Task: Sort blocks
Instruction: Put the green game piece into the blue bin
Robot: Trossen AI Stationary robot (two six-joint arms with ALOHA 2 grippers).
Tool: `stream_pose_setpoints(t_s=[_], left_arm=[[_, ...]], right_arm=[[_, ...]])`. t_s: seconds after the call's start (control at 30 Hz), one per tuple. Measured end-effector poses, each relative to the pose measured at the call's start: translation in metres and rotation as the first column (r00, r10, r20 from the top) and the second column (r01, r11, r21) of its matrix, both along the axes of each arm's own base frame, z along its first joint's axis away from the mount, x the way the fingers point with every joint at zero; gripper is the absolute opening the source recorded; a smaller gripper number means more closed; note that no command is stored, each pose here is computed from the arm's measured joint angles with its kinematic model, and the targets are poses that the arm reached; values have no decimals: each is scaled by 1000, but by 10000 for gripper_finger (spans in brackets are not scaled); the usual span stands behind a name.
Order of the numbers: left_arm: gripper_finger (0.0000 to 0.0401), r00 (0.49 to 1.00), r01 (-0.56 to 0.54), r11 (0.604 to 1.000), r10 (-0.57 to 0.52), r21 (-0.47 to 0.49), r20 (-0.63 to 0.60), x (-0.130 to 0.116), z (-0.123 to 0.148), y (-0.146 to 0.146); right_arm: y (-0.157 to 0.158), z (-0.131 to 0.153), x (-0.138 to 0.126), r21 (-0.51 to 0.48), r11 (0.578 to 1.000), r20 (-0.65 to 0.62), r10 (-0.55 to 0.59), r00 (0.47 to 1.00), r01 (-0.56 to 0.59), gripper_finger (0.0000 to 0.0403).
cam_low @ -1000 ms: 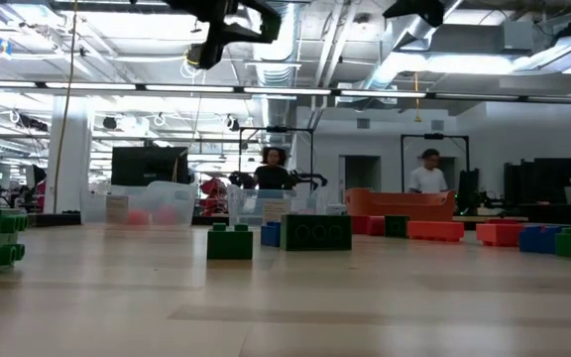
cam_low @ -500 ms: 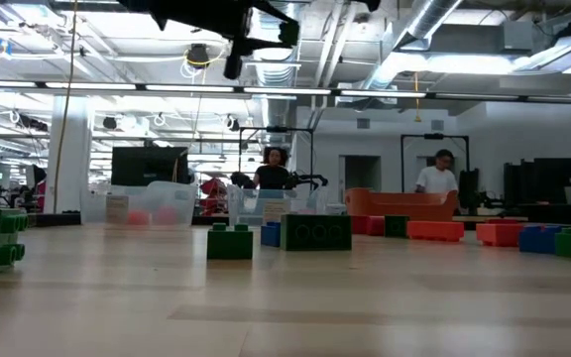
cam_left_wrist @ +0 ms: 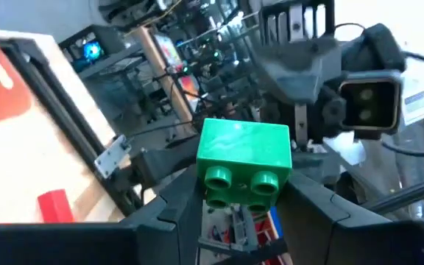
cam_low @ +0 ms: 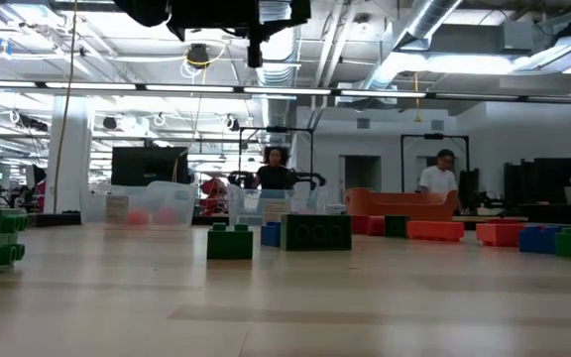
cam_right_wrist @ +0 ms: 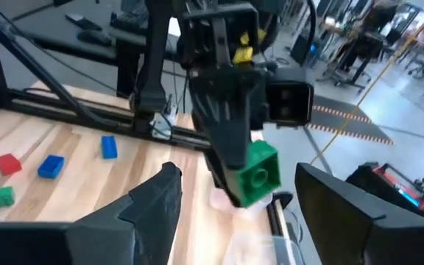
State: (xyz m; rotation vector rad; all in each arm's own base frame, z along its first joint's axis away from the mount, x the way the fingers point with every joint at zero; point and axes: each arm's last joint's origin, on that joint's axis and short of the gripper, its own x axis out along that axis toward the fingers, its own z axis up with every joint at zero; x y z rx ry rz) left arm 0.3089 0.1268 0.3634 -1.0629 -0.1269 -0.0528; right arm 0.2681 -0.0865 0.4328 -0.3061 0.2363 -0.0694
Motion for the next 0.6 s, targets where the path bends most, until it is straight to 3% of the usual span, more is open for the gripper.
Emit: stream_pose_setpoints(t_s=[0.37,0.6], left_arm=[[140,994,68,997,-72,42,83,-3,9,-2],[140,994,70,997,-73,36,80,-2,9,-1]], right_arm=[[-4,-6,12,-89,996,-8,20,1000,-20,276],[-5,-3,22,-133,991,59,30,998,-22,276]])
